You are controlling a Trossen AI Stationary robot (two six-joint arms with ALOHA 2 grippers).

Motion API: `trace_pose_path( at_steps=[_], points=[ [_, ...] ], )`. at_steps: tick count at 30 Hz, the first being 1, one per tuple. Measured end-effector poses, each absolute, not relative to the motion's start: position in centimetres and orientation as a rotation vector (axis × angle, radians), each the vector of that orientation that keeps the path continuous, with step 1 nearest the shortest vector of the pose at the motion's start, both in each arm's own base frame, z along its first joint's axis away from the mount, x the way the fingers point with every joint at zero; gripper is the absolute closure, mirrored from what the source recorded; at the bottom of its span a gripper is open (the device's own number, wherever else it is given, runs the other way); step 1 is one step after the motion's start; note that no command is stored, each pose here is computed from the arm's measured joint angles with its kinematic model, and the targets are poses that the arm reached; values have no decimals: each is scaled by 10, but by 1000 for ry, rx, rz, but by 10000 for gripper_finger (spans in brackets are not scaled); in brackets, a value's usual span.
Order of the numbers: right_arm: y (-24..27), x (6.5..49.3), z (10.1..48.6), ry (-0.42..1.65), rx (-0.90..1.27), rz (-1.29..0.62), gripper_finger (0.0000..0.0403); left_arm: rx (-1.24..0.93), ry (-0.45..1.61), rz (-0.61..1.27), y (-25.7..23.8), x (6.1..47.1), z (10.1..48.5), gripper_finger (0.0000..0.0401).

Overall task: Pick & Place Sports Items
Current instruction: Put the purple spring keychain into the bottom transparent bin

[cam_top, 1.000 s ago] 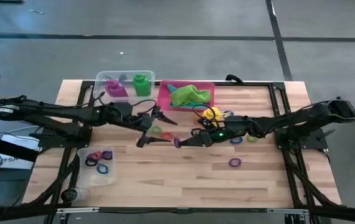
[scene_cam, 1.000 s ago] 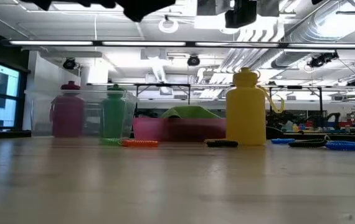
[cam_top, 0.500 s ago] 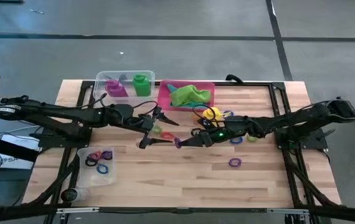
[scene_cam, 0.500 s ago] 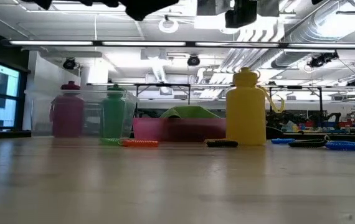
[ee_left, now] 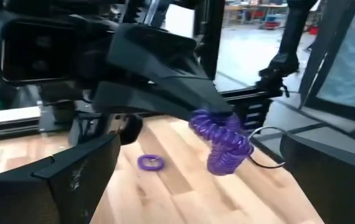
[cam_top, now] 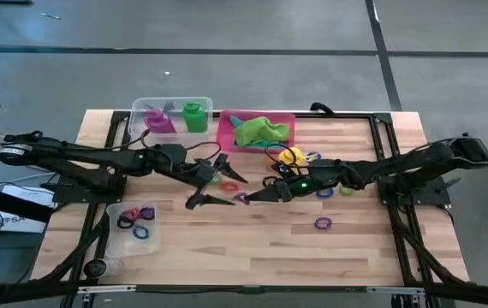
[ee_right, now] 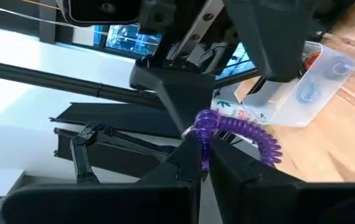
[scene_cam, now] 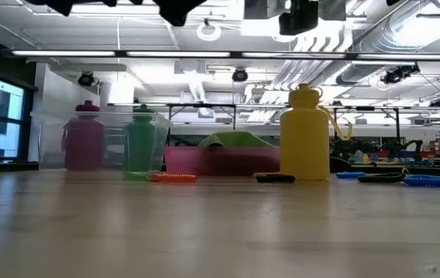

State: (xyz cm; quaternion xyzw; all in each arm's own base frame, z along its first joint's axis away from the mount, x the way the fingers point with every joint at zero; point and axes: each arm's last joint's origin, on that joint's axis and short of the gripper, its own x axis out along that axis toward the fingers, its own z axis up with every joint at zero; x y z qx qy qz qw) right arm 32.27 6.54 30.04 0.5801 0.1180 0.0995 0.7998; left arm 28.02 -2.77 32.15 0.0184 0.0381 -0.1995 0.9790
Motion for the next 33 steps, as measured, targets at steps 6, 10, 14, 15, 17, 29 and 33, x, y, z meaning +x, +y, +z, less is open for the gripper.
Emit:
trace_pose_path(
  at_steps=[6, 10, 14, 15, 17, 29, 33],
  points=[
    [65, 323, 300, 251, 1245, 211, 403, 27, 80, -412, -28, 280, 321, 41],
    [65, 323, 300, 253, 1246, 213, 403, 16, 121, -440, -27, 279, 318, 41],
    [65, 323, 300, 254, 1247, 215, 403, 78, 180, -336, -21, 278, 312, 41],
    [65, 323, 300, 254, 1247, 215, 403, 96, 189, -301, -19, 278, 311, 41],
    [65, 323, 300, 254, 1247, 215, 403, 130, 193, -246, -18, 279, 311, 41],
    [65, 323, 300, 255, 1247, 217, 403, 48, 195, -348, -22, 278, 311, 41],
    [65, 323, 300, 255, 1247, 217, 403, 48, 178, -365, -25, 278, 313, 41]
  ],
)
